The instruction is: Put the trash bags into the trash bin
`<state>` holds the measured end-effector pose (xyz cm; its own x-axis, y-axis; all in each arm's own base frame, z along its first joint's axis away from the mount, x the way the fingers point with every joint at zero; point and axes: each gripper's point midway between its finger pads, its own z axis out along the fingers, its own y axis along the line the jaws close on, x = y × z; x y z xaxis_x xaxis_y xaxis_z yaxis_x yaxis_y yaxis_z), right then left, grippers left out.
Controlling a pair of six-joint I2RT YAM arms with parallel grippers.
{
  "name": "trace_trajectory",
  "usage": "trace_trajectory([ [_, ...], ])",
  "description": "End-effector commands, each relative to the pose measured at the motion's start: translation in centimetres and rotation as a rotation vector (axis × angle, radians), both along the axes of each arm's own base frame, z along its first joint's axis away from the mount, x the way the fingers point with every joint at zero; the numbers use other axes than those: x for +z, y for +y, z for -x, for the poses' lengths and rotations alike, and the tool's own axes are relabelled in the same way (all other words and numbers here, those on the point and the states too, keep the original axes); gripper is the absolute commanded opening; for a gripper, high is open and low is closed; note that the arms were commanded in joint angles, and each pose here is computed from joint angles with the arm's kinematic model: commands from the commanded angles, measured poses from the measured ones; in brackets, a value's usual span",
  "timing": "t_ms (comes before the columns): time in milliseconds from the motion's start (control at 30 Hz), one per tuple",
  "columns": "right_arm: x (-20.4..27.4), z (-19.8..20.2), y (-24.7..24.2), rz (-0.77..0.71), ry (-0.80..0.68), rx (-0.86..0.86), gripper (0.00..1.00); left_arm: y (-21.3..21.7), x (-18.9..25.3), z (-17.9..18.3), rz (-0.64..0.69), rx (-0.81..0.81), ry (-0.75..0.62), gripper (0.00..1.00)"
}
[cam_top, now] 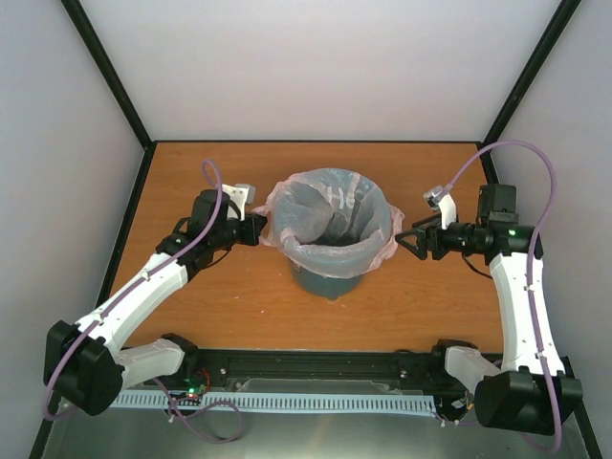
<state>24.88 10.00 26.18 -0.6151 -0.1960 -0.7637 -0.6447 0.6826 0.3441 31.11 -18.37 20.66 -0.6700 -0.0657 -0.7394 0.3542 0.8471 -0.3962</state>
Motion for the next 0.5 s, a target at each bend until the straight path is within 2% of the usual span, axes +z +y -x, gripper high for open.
trace_trajectory([
  [0, 1.0, 1.3, 1.5, -0.084, -0.063, 0.111, 0.72, -0.6, 2.0, -0.4, 0.054, -0.018, -0.047, 0.01],
  [133, 1.9, 0.7, 1.9, -0.113, -0.099, 0.148, 0.67, -0.7, 2.3, -0.5, 0.058, -0.022, -0.055, 0.01],
  [233, 1.8, -0.1, 2.1, -0.152, -0.077, 0.157, 0.53, -0.6, 2.4, -0.4, 0.057, -0.024, -0.055, 0.01],
  [300, 1.3, -0.6, 2.1, -0.165, -0.052, 0.159, 0.49, -0.6, 2.2, -0.4, 0.055, -0.022, -0.053, 0.01],
  [367, 0.9, -0.8, 2.2, -0.181, -0.021, 0.168, 0.50, -0.6, 2.0, -0.3, 0.055, -0.022, -0.050, 0.01],
  [467, 0.8, -0.1, 2.7, -0.228, 0.008, 0.218, 0.61, -0.6, 1.8, -0.3, 0.051, -0.023, -0.044, 0.01],
])
